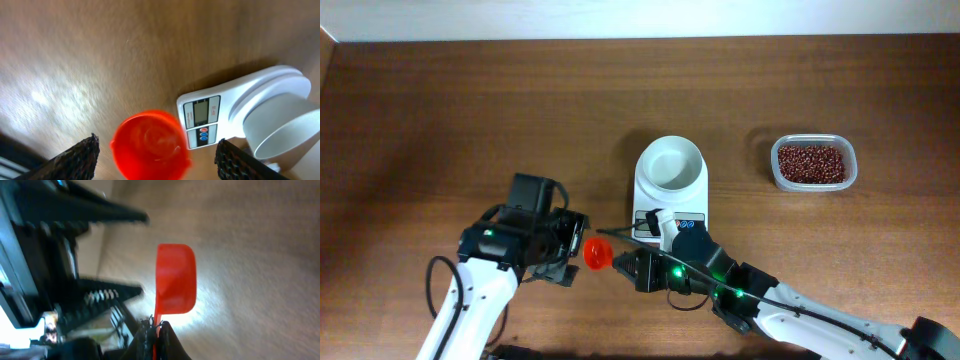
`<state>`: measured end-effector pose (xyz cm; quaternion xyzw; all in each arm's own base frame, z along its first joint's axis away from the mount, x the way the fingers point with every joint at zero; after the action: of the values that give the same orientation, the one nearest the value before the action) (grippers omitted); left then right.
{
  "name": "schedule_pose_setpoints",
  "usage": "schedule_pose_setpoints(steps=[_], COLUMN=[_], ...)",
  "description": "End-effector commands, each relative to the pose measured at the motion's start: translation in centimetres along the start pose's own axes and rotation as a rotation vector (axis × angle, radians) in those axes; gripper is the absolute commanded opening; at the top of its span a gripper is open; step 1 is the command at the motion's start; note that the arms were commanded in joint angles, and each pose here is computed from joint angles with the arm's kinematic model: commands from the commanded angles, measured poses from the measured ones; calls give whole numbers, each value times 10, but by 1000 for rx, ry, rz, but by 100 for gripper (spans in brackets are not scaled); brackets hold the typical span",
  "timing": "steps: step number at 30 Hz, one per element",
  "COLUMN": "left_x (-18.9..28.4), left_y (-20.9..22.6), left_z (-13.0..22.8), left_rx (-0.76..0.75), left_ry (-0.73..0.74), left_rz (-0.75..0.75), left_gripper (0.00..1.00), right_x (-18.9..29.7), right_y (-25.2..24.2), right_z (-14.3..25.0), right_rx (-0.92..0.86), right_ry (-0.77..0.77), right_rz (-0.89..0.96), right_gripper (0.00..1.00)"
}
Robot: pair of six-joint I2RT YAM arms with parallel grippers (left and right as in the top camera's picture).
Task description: Scoop and weigh 50g on scale
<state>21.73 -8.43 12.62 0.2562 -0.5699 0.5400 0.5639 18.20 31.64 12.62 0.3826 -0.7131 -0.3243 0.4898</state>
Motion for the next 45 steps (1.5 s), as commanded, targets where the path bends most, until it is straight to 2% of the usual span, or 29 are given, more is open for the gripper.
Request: schedule_pose_setpoints(steps=[1, 6, 10, 12, 15, 16, 17, 19, 20, 21, 22, 23, 26, 30, 45], left_x=[18, 38, 49, 49, 49, 48, 48, 47, 47, 46, 46, 46, 46, 41, -29], left_y=[-4, -8, -9, -9, -9, -9, -9, -12, -13, -17, -20, -25, -43, -55, -67], left_z=[-13, -15, -16, -16, -15, -14, -12, -6, -2, 3, 9, 17, 40, 62, 123], left_rx=[-300, -446, -486, -487, -534, -549, -562, -589, -607, -633, -658, -692, -795, -893, -1164], left_ry=[-67, -124, -170, -174, -173, -172, -169, -160, -155, -149, -144, -137, -132, -156, -103], left_rz=[70, 151, 189, 192, 187, 186, 187, 196, 203, 216, 230, 253, 334, 370, 297], left_gripper=[79, 82, 92, 93, 88, 84, 75, 43, 35, 20, 13, 0, 0, 0, 0], right_x=[12, 49, 88, 106, 135, 145, 152, 167, 173, 178, 182, 185, 188, 189, 185], right_y=[10, -3, 15, 27, 31, 30, 27, 20, 17, 13, 10, 7, 1, 1, -2], right_z=[7, 3, -7, -12, -18, -20, -22, -24, -25, -26, -27, -29, -32, -33, -20], right_rx=[57, 9, 22, 52, 52, 47, 39, 22, 28, 17, 7, -3, -26, -37, -119], right_ry=[43, 31, -30, -70, -151, -182, -208, -259, -282, -303, -317, -333, -352, -353, -283], right_rz=[-16, 74, 10, -39, -53, -49, -40, -14, -1, 12, 21, 30, 49, 43, 34], right_gripper=[4, 4, 4, 4, 4, 4, 4, 4, 4, 4, 4, 4, 4, 4, 4])
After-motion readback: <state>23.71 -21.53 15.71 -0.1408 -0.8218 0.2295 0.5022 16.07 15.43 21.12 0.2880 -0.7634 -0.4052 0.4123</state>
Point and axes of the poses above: each gripper's point midway between its finger pads, its own x axis back along the fingers, its own y axis along the line the jaws close on, z = x × y, the point moved 2 cm from there along x, back along the fingers, and after that the axes turned 1 degree about -x, right-handed, at the moved point
